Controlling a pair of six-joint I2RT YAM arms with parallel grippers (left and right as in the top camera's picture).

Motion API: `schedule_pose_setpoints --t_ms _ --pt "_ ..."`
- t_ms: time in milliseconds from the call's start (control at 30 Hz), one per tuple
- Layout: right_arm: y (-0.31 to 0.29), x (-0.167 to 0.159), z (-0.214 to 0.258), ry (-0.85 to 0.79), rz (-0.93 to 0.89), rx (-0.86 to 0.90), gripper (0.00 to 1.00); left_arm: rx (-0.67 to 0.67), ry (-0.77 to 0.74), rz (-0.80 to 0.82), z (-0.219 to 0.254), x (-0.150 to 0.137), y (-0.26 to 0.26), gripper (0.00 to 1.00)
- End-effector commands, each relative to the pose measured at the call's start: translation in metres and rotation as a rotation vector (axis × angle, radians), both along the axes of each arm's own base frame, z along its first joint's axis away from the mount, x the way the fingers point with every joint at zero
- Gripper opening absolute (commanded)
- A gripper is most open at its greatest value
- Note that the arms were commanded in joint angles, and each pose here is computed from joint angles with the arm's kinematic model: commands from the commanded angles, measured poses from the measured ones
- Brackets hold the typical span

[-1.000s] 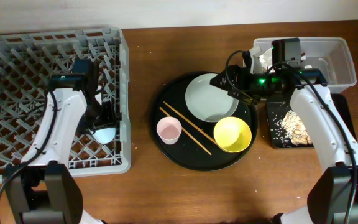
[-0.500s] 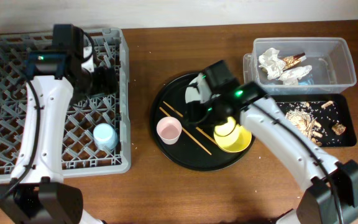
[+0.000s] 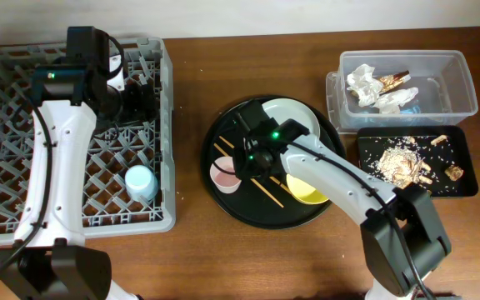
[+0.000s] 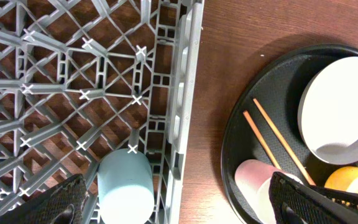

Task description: Sort waste into correct bins and load items into the dishwasher rack

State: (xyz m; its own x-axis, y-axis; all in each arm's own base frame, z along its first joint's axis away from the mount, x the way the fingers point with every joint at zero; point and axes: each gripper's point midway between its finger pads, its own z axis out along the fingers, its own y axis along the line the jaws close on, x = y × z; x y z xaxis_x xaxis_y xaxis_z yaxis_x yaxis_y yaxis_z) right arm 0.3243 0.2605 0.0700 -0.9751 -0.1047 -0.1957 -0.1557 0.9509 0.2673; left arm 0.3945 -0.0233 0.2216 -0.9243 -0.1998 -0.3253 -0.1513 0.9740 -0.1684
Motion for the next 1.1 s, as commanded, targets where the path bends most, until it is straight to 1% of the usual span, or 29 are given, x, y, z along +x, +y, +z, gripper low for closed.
schedule_pose_setpoints --t_ms 0,33,67,133,200,233,300,333,367,433,500,533,567,600,667,700,800,900,933,1067 --pt "0.002 -0.002 -0.014 0.030 -0.007 -0.017 0.22 -0.004 -0.019 -0.013 0.005 0.003 -0.002 0.93" --pt "0.002 -0.002 -0.014 0.035 -0.020 -0.015 0.10 -0.004 -0.019 -0.013 0.005 0.003 -0.002 0.93" --pt "0.002 -0.002 -0.014 0.033 -0.020 -0.014 0.04 -0.004 -0.019 -0.013 0.005 0.003 -0.002 0.93" --pt "0.007 -0.003 -0.004 0.034 -0.012 0.027 0.04 -0.005 -0.020 -0.013 0.005 0.003 -0.002 0.93" --pt "0.017 -0.003 0.027 0.026 0.012 0.140 0.04 -0.048 -0.024 -0.029 0.006 0.003 -0.010 0.95" --pt "0.020 -0.001 0.059 0.005 0.017 0.237 0.04 -0.113 -0.029 -0.055 0.009 0.004 -0.022 0.97" --pt "0.004 0.006 0.107 -0.057 0.011 0.362 0.04 -0.302 -0.057 -0.135 0.022 0.005 -0.055 0.99" --pt "-0.005 0.010 0.126 -0.090 0.012 0.415 0.04 -0.423 -0.081 -0.193 0.034 0.005 -0.075 0.99" --pt "-0.017 0.019 0.154 -0.145 0.032 0.515 0.04 -0.563 -0.126 -0.291 0.054 0.005 -0.098 0.99" --pt "-0.024 0.028 0.186 -0.187 0.095 0.687 0.04 -0.738 -0.175 -0.407 0.081 -0.001 -0.122 0.99" --pt "-0.024 0.031 0.214 -0.214 0.196 0.868 0.04 -0.913 -0.209 -0.506 0.109 -0.012 -0.135 0.99" --pt "-0.024 0.031 0.219 -0.224 0.220 0.898 0.04 -0.962 -0.216 -0.525 0.117 -0.015 -0.136 0.99" --pt "-0.022 0.031 0.227 -0.241 0.257 0.935 0.04 -1.055 -0.229 -0.556 0.132 -0.021 -0.134 0.99" --pt "-0.021 0.029 0.233 -0.250 0.289 0.963 0.04 -1.109 -0.242 -0.581 0.141 -0.025 -0.132 0.99" --pt "-0.016 0.023 0.253 -0.278 0.373 1.044 0.04 -1.230 -0.299 -0.669 0.165 -0.036 -0.128 0.99" --pt "-0.015 0.025 0.261 -0.303 0.393 1.062 0.04 -1.253 -0.314 -0.692 0.169 -0.038 -0.127 0.99" --pt "-0.012 0.032 0.278 -0.374 0.417 1.087 0.04 -1.255 -0.320 -0.703 0.170 -0.039 -0.129 0.99" --pt "-0.004 0.046 0.279 -0.397 0.350 1.073 0.04 -1.253 -0.316 -0.743 0.170 -0.044 -0.140 0.99" --pt "0.000 0.047 0.280 -0.404 0.347 1.078 0.04 -1.252 -0.312 -0.776 0.169 -0.049 -0.150 0.99" --pt "0.015 0.051 0.289 -0.442 0.356 1.102 0.04 -1.222 -0.275 -0.814 0.163 -0.056 -0.172 0.99"
